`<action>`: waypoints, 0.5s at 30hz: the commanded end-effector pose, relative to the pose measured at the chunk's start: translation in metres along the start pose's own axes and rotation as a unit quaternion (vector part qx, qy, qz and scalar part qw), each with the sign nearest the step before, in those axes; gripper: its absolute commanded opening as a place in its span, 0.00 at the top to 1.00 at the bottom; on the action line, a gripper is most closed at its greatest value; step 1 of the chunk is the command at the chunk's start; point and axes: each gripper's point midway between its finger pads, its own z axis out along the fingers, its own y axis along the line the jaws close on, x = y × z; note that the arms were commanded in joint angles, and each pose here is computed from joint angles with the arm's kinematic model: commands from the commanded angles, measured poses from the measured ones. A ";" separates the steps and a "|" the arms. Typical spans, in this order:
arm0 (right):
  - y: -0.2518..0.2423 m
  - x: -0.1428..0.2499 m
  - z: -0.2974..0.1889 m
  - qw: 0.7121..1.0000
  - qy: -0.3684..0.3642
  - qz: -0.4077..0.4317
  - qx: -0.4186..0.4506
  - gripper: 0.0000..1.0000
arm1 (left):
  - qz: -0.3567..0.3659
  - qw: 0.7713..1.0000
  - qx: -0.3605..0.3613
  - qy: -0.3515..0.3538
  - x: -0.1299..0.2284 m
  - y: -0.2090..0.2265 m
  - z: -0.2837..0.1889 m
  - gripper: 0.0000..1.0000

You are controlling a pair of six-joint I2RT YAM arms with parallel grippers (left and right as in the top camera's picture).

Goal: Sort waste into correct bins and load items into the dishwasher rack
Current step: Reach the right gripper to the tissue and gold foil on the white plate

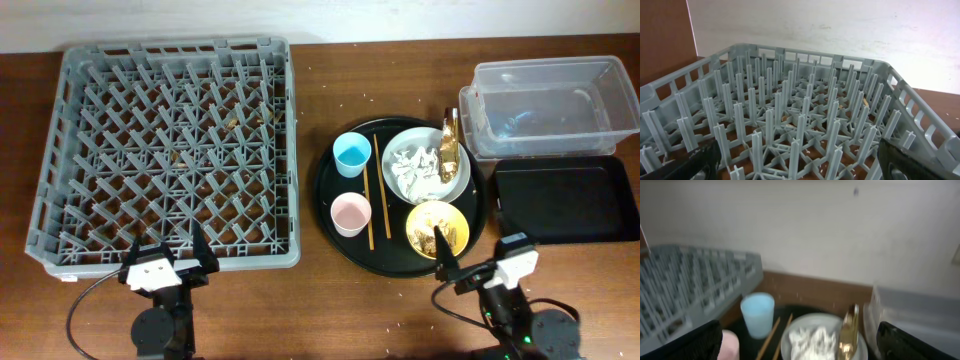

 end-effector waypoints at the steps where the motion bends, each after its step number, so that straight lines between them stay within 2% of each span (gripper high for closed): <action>1: -0.007 -0.043 -0.005 1.000 0.020 0.002 0.019 0.02 | 0.008 1.000 0.002 0.000 0.001 0.000 0.000 0.01; 4: -0.009 -0.076 0.012 0.997 0.080 0.006 0.018 0.02 | 0.008 1.000 0.002 0.000 0.001 0.000 0.000 0.00; 5: -0.011 -0.082 0.024 0.993 0.120 0.009 0.018 0.02 | 0.008 1.000 0.002 0.000 0.001 0.000 0.000 0.00; 7: -0.014 -0.077 0.053 0.976 0.218 0.017 0.015 0.02 | 0.008 1.000 0.002 0.000 0.001 0.000 0.000 0.00; 8: -0.016 -0.064 0.077 0.959 0.281 0.022 0.013 0.01 | 0.008 1.000 0.002 0.000 0.001 0.000 0.000 0.00; 9: -0.014 -0.051 0.100 0.950 0.311 0.027 0.003 0.02 | 0.008 1.000 0.002 0.000 0.001 0.000 0.000 0.00; 11: -0.017 0.018 0.145 0.917 0.397 0.035 -0.001 0.01 | 0.008 1.000 0.002 0.000 0.001 0.000 0.000 0.00; 12: -0.019 0.052 0.161 0.902 0.431 0.035 0.003 0.05 | 0.008 1.000 0.002 0.000 0.001 0.000 0.000 0.00; 13: -0.020 0.100 0.177 0.879 0.475 0.039 0.002 0.13 | 0.008 1.000 0.002 0.000 0.001 0.000 0.000 0.00; 15: -0.018 0.144 0.184 0.855 0.516 0.045 -0.002 0.14 | 0.008 1.000 0.002 0.000 0.001 0.000 0.000 0.00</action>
